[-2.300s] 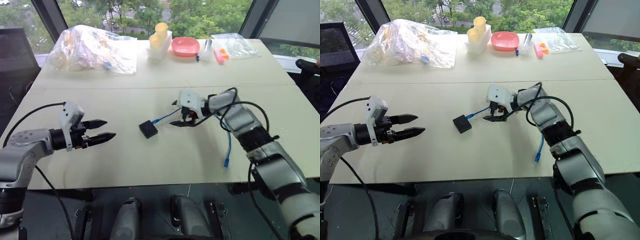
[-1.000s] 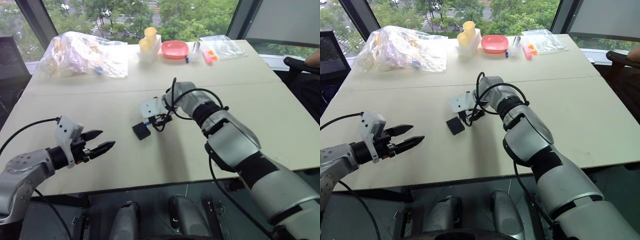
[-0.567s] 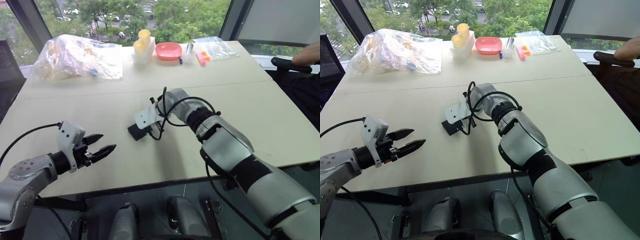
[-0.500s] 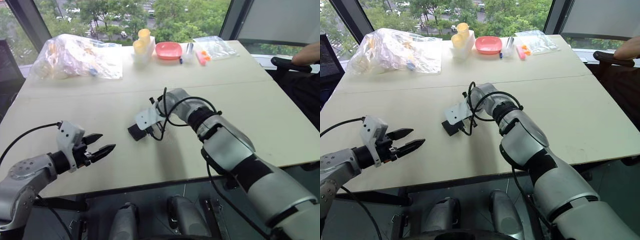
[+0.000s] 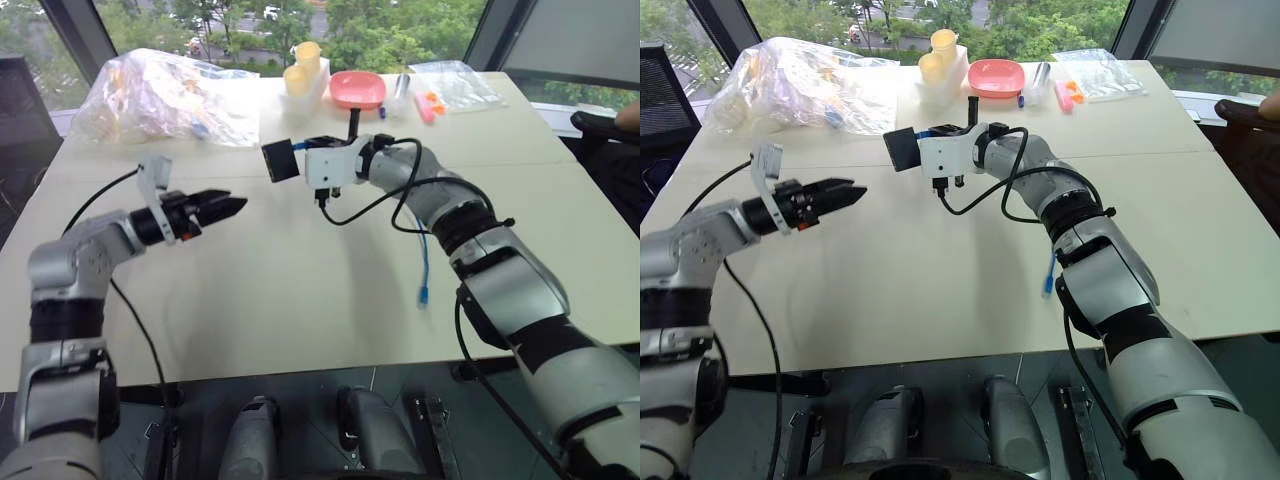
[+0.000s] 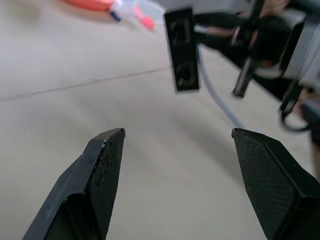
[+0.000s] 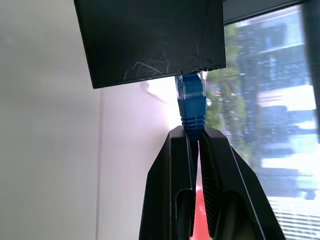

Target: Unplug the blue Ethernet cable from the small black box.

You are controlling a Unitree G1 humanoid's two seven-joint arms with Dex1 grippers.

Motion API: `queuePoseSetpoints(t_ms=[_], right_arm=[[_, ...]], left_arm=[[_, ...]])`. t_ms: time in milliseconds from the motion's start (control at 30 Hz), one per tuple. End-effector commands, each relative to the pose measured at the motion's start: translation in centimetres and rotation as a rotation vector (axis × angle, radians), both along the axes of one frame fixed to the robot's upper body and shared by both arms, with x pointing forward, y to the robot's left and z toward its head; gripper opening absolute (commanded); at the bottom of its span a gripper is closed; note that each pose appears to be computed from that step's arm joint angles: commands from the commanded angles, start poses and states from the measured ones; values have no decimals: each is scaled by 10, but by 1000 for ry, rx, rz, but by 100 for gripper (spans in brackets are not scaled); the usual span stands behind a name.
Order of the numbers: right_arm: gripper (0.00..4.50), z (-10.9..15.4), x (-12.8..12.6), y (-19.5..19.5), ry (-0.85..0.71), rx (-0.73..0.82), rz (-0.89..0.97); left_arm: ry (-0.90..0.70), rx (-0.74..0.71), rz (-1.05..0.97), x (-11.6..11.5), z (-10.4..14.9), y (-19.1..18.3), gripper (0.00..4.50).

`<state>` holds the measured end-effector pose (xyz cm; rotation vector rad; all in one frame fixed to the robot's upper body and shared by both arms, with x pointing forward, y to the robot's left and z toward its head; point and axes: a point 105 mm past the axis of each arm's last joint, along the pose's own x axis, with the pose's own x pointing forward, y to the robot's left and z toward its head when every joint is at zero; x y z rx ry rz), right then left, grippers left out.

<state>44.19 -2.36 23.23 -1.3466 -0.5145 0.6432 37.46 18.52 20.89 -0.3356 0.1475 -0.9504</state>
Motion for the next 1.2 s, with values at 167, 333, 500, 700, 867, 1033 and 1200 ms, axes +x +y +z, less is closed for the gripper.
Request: queuePoseSetpoints(t_ms=[167, 333, 500, 700, 867, 1033, 1200], right_arm=[[5, 38, -7, 8, -179, 141, -45], [5, 34, -12, 15, -165, 140, -33], [5, 31, -22, 23, -155, 125, -1], [0, 26, -31, 28, -144, 115, 14], [0, 16, -33, 27, -99, 94, 9], [115, 13, -32, 4, -14, 157, -39], [371, 9, -48, -27, 407, 591, -32]], left_arm=[[-55, -57, -93, 28, 39, -22, 357], [-79, -26, -60, 44, 39, -30, 357], [-84, -49, -38, 52, 41, -35, 357], [-91, -49, -130, 45, 42, -42, 191], [-95, -29, -144, 43, 40, -41, 64], [-120, 50, -171, 39, 32, -40, 55], [-133, 31, -211, 36, 36, -44, 55]])
